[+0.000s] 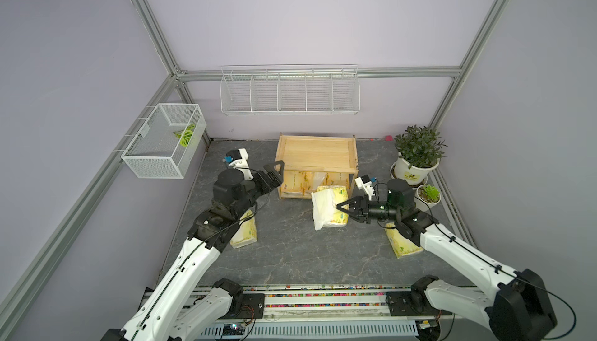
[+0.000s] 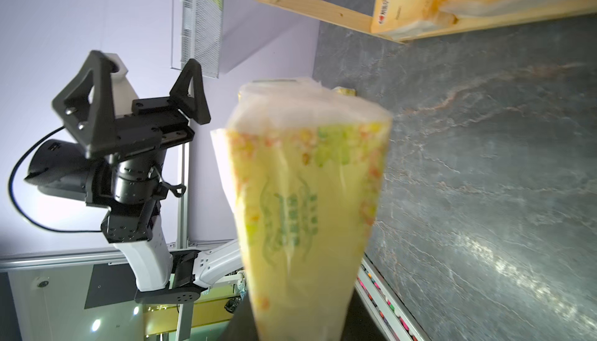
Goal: Place the tissue boxes on the shelf by color
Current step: Place a box of tissues on the shelf.
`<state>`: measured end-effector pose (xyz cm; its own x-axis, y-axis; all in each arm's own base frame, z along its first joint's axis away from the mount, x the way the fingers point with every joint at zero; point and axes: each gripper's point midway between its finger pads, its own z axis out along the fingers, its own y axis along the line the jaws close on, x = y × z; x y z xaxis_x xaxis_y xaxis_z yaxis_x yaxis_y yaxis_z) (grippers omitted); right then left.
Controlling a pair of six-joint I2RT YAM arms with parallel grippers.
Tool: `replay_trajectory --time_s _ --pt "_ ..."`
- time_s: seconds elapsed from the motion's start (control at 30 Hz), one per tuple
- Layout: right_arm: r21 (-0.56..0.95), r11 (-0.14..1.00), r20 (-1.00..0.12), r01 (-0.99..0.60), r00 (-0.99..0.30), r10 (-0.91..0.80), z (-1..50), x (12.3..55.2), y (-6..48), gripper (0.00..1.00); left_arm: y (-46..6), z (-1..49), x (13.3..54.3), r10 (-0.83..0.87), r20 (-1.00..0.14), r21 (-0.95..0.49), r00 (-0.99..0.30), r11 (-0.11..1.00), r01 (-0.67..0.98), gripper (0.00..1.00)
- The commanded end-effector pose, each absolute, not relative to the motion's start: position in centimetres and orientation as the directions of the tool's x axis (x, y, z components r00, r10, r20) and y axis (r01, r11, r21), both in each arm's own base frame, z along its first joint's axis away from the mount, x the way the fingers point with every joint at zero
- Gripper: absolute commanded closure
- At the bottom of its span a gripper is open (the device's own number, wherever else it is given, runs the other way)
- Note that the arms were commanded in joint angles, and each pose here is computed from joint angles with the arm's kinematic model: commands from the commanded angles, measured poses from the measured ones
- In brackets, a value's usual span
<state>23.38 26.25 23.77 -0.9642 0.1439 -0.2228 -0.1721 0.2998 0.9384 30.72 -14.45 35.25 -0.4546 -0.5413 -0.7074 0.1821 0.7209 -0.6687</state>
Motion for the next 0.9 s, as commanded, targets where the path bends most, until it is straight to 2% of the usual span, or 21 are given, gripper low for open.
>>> replay_trajectory --time_s 0.0,0.17,0.37,0.6,0.87 --pt "0.931 0.336 -0.201 -0.146 -0.97 0.135 24.7 23.9 26.5 0.72 -12.5 33.9 31.5 -0.48 -0.725 -0.598 -0.494 0.794 0.106 0.0" --pt "0.925 0.321 -0.265 -0.201 -0.95 0.167 29.2 28.3 28.4 0.71 -11.1 33.6 33.6 -0.48 -0.725 -0.584 -0.494 0.809 0.071 0.0" --pt "0.926 0.333 -0.262 -0.178 -0.938 0.227 31.1 34.5 30.8 0.71 -10.4 32.8 34.4 -0.469 -0.734 -0.559 -0.49 0.828 0.044 0.0" --pt "0.928 0.349 -0.234 -0.131 -0.933 0.272 30.5 40.4 33.5 0.69 -10.0 32.7 34.4 -0.461 -0.745 -0.542 -0.483 0.84 0.033 0.0" --pt "0.937 0.339 -0.19 -0.082 -0.935 0.299 29.0 44.6 36.2 0.69 -9.9 32.7 34.2 -0.47 -0.742 -0.549 -0.478 0.835 0.031 0.0"
